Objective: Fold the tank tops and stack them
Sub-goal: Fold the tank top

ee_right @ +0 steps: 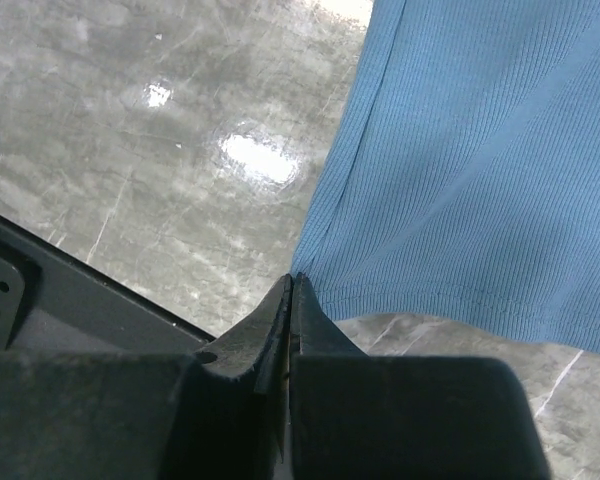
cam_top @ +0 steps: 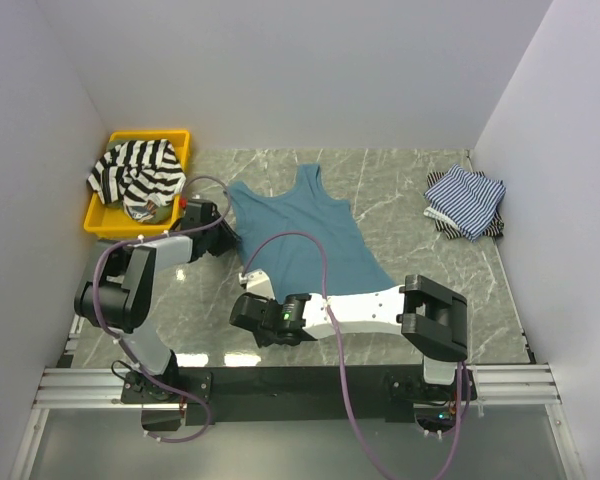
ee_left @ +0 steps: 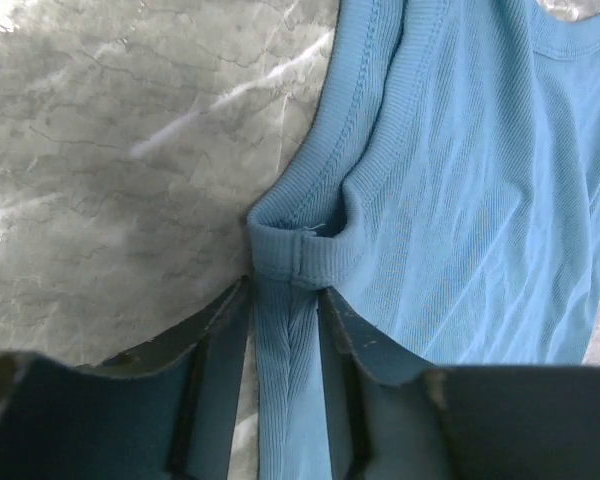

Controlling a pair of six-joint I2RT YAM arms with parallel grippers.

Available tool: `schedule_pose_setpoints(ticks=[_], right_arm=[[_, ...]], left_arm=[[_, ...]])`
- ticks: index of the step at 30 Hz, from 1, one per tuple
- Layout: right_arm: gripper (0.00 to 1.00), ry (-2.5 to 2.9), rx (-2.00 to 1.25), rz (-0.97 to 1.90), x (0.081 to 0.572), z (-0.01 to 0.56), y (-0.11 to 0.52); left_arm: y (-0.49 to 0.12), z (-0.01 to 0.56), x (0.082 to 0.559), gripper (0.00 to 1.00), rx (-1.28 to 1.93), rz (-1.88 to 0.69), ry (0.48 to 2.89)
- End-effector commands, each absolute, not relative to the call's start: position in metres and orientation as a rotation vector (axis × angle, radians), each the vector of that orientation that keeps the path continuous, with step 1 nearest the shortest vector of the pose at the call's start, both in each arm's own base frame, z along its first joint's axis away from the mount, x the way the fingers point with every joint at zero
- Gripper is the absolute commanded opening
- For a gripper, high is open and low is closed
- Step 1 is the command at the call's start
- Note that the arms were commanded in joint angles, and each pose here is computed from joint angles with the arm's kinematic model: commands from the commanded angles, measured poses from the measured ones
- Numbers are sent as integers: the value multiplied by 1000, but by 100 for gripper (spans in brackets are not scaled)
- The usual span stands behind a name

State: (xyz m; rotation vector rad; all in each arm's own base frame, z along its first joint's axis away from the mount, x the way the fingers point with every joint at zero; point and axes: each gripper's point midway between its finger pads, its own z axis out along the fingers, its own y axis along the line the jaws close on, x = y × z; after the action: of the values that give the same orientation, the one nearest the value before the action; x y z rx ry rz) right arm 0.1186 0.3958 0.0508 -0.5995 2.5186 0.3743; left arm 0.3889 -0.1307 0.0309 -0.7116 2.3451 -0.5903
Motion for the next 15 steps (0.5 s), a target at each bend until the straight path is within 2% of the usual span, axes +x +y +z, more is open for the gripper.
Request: schedule_pose_setpoints(ticks=[1,4,13,14,15], right_arm=[[0,2495,-590,445,117,67,410],[0,2507,-611,457,112,64,412],[0,2523,-675,567,93,65,423],[0,2527,-688,576,91,64,424],[0,2524,-692,602,90,65,428]], left_arm=[[-130,51,410,38,-700,-586,2261],[-127,51,412,34,-706,-557,2260],[-117,53,415,6,-723,-473,2267],[-112,53,415,1,-745,-442,2258],[-109,54,415,1,-752,-427,2253]])
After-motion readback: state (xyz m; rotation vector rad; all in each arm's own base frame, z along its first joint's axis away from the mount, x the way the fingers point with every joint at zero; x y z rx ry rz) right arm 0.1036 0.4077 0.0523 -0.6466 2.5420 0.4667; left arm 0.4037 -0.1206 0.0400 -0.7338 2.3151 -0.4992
